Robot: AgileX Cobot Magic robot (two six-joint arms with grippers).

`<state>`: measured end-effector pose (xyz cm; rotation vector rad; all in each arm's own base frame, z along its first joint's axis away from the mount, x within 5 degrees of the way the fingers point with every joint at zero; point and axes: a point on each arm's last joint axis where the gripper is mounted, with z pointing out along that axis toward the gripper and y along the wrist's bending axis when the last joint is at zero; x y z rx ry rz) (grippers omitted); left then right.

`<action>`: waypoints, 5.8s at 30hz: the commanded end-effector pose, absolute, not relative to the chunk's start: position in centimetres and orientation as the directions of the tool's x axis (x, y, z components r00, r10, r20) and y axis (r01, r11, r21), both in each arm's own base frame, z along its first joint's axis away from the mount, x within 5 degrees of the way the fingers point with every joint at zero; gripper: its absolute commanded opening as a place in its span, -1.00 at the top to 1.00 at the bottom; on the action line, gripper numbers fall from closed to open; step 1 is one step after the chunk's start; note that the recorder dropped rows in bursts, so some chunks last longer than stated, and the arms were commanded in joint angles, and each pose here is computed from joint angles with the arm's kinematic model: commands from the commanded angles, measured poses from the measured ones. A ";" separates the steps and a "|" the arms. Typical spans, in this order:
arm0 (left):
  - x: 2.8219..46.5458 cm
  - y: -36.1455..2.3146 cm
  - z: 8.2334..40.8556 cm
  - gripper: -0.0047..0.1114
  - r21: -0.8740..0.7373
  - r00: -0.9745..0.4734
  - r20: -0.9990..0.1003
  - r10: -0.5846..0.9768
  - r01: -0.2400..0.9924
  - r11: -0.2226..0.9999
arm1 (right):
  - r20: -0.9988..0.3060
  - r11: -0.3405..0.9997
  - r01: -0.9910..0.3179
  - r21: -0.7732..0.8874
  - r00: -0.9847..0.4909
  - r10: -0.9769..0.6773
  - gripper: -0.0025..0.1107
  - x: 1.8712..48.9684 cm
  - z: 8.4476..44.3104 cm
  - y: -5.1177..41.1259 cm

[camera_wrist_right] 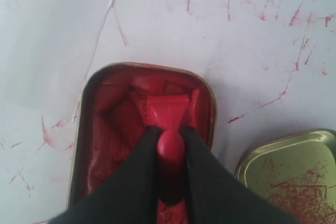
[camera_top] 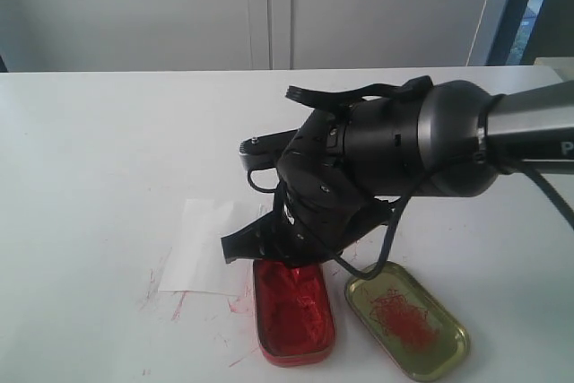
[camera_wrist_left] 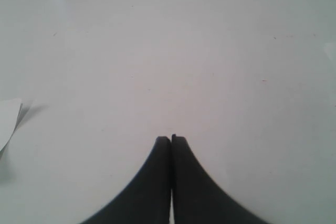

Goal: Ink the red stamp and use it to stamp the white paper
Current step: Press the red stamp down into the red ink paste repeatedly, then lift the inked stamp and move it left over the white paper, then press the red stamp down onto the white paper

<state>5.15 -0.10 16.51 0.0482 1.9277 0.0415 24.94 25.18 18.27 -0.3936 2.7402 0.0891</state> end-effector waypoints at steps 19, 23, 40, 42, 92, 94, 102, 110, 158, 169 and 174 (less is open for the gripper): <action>5.2 -0.1 16.7 0.92 0.042 -0.351 -0.935 0.044 0.012 0.999 | -0.446 0.940 -0.340 0.020 -0.845 -0.296 0.96 25.2 23.2 25.3; 5.2 -0.1 16.7 0.92 0.042 -0.351 -0.935 0.044 0.012 0.999 | -0.455 0.922 -0.384 0.051 -0.831 -0.321 0.96 25.4 24.3 26.0; 5.2 -0.1 16.7 0.92 0.042 -0.351 -0.935 0.044 0.012 0.999 | -0.370 0.836 -0.538 0.109 -0.803 -0.468 0.96 28.0 24.2 31.0; 5.2 -0.1 16.7 0.92 0.042 -0.351 -0.935 0.044 0.012 0.999 | -0.377 0.823 -0.559 0.100 -0.787 -0.488 0.96 28.7 24.0 31.8; 5.2 -0.1 16.7 0.92 0.042 -0.351 -0.935 0.044 0.012 0.999 | -0.128 0.764 -0.643 -0.047 -0.755 -0.643 0.96 30.9 11.0 33.3; 5.2 -0.1 16.7 0.92 0.042 -0.351 -0.935 0.044 0.012 0.999 | -0.122 0.764 -0.643 -0.048 -0.756 -0.644 0.96 30.8 11.0 33.3; 5.2 -0.1 16.7 0.92 0.042 -0.351 -0.935 0.044 0.012 0.999 | -0.133 0.764 -0.643 -0.046 -0.754 -0.643 0.96 30.9 11.0 33.4; 5.2 -0.1 16.7 0.92 0.042 -0.351 -0.935 0.044 0.012 0.999 | -0.168 0.764 -0.644 -0.040 -0.749 -0.641 0.96 31.1 11.0 33.6; 5.2 -0.1 16.7 0.92 0.042 -0.351 -0.935 0.044 0.012 0.999 | -0.257 0.768 -0.640 -0.031 -0.738 -0.624 0.96 31.1 15.1 33.5; 5.2 -0.1 16.7 0.92 0.042 -0.351 -0.935 0.044 0.012 0.999 | -0.308 0.769 -0.638 -0.023 -0.728 -0.613 0.96 30.9 17.7 33.4; 5.2 -0.1 16.7 0.92 0.042 -0.351 -0.935 0.044 0.012 0.999 | -0.292 0.770 -0.638 -0.026 -0.732 -0.616 0.96 30.8 17.7 33.2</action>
